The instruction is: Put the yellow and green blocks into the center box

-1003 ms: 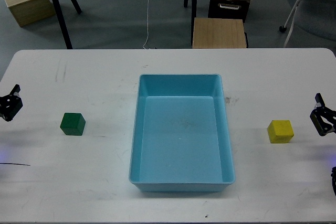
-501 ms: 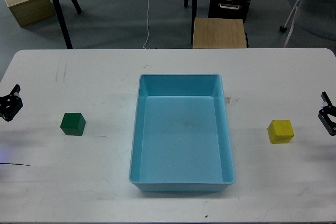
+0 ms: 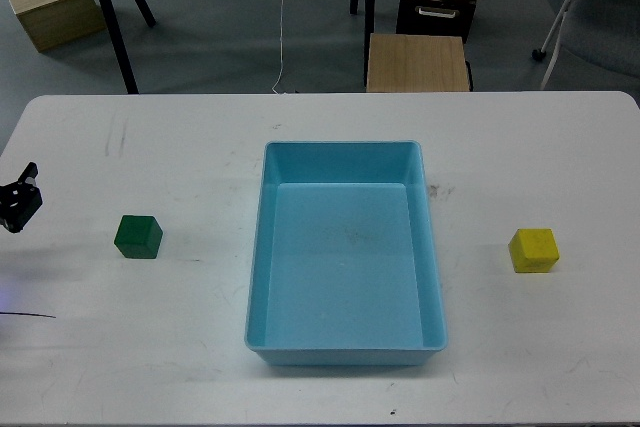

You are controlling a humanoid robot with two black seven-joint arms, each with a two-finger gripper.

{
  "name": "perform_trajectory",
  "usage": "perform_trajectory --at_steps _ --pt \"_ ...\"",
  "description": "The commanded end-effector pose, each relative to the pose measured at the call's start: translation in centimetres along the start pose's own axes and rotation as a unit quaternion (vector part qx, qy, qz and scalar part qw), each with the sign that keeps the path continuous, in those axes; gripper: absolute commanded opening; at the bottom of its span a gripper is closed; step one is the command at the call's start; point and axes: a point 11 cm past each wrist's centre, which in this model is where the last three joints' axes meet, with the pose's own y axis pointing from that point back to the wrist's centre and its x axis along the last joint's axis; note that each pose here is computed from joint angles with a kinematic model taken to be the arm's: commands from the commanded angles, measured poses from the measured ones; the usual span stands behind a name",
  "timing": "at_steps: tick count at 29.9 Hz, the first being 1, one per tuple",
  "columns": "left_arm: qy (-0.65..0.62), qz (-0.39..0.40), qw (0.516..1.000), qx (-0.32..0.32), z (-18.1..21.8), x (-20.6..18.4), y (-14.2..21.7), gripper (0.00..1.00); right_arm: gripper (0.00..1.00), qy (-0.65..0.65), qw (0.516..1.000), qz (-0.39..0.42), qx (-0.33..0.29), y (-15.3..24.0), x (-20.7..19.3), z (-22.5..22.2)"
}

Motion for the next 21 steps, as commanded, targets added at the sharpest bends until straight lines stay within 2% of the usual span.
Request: perform_trajectory --at_steps 1,7,10,13,16,19,21 --pt "-0.007 0.001 1.0 -0.003 0.6 -0.2 0.2 1.0 0.99 0.083 0.996 0.025 0.005 0.1 0.2 -4.1" --pt "-0.007 0.001 1.0 -0.004 0.7 -0.2 0.2 1.0 0.99 0.21 0.977 0.037 -0.004 0.6 -1.0 -10.2" --pt "-0.009 0.0 1.0 -0.005 0.9 -0.4 0.2 1.0 0.99 0.328 0.943 0.043 -0.017 0.7 -1.6 -12.3" --pt "-0.016 0.002 1.0 -0.008 1.4 -0.5 0.4 1.0 0.99 0.482 0.876 0.028 -0.011 0.7 -3.1 -14.3" --pt "-0.016 0.002 1.0 -0.008 1.4 -0.5 0.4 1.0 0.99 0.621 0.783 0.015 -0.006 1.0 -4.8 -16.8" --pt "-0.017 0.003 1.0 -0.008 1.5 -0.5 0.5 1.0 0.99 0.702 0.712 -0.006 -0.012 0.9 -6.5 -17.0" --pt "-0.019 0.003 1.0 -0.009 1.6 -0.6 0.5 1.0 0.99 0.729 0.684 -0.023 -0.015 0.8 -7.3 -16.5"
